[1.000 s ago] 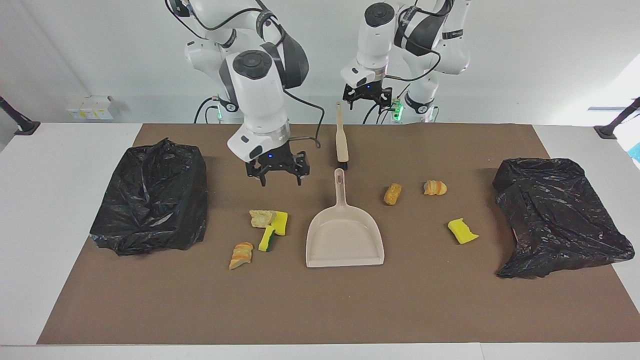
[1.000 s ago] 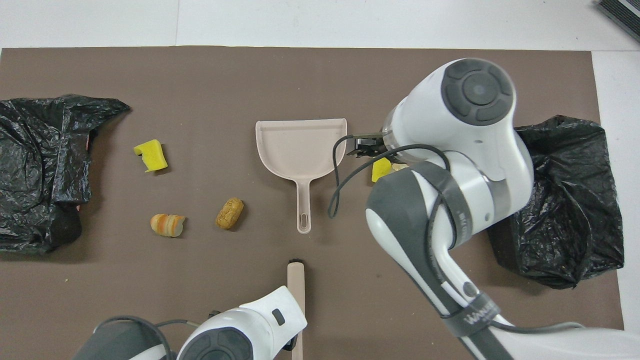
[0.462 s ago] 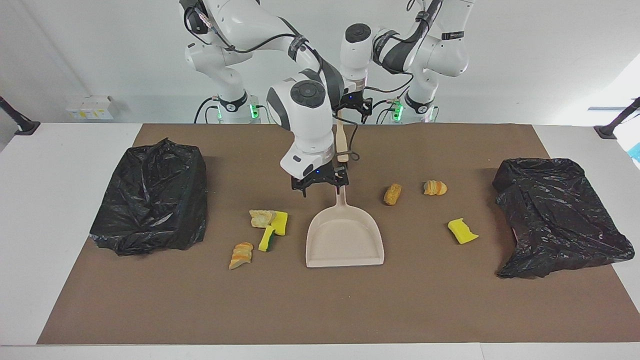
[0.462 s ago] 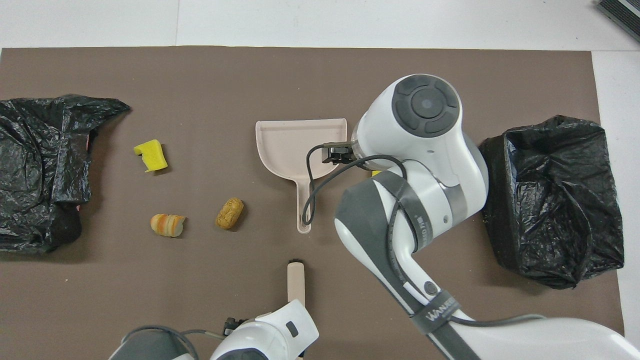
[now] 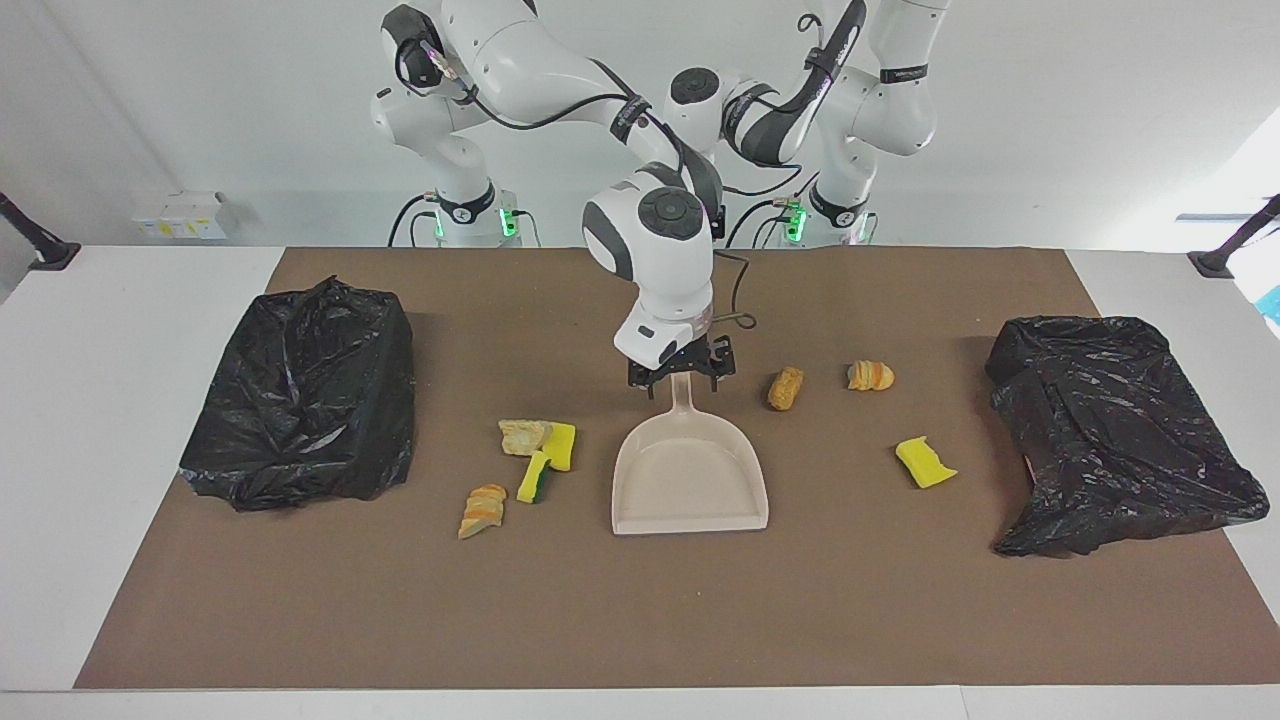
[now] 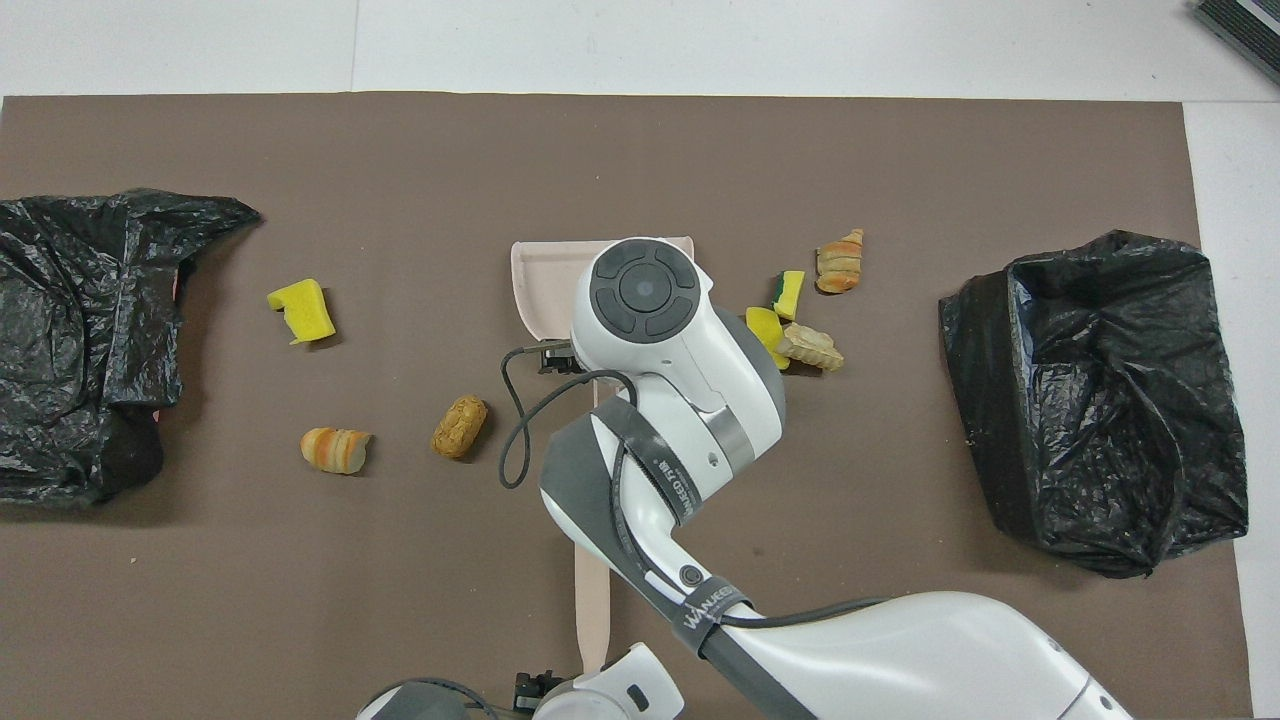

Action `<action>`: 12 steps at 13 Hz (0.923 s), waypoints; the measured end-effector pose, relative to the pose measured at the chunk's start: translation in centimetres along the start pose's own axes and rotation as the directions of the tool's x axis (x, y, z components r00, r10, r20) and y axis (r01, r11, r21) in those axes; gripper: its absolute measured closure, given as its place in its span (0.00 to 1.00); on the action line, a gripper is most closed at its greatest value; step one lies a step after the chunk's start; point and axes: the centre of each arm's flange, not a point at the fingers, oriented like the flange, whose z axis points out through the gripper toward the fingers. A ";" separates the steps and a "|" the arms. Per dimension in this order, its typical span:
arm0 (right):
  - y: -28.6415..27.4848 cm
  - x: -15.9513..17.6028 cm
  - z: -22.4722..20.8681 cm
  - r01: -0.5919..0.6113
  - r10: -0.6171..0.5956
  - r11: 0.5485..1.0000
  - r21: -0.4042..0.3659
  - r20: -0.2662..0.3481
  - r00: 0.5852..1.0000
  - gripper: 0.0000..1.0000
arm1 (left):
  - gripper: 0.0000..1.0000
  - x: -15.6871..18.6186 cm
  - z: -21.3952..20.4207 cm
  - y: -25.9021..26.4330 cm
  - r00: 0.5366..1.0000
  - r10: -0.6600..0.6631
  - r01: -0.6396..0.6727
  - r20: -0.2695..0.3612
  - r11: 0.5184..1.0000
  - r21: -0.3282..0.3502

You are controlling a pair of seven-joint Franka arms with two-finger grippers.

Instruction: Sweep and dump trash in bin

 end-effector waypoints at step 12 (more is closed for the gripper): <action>-0.6 -4.7 2.9 0.029 -0.030 1.000 0.008 0.079 0.996 0.28 | 0.49 -1.7 0.6 0.8 0.999 -0.031 0.030 0.029 0.999 0.026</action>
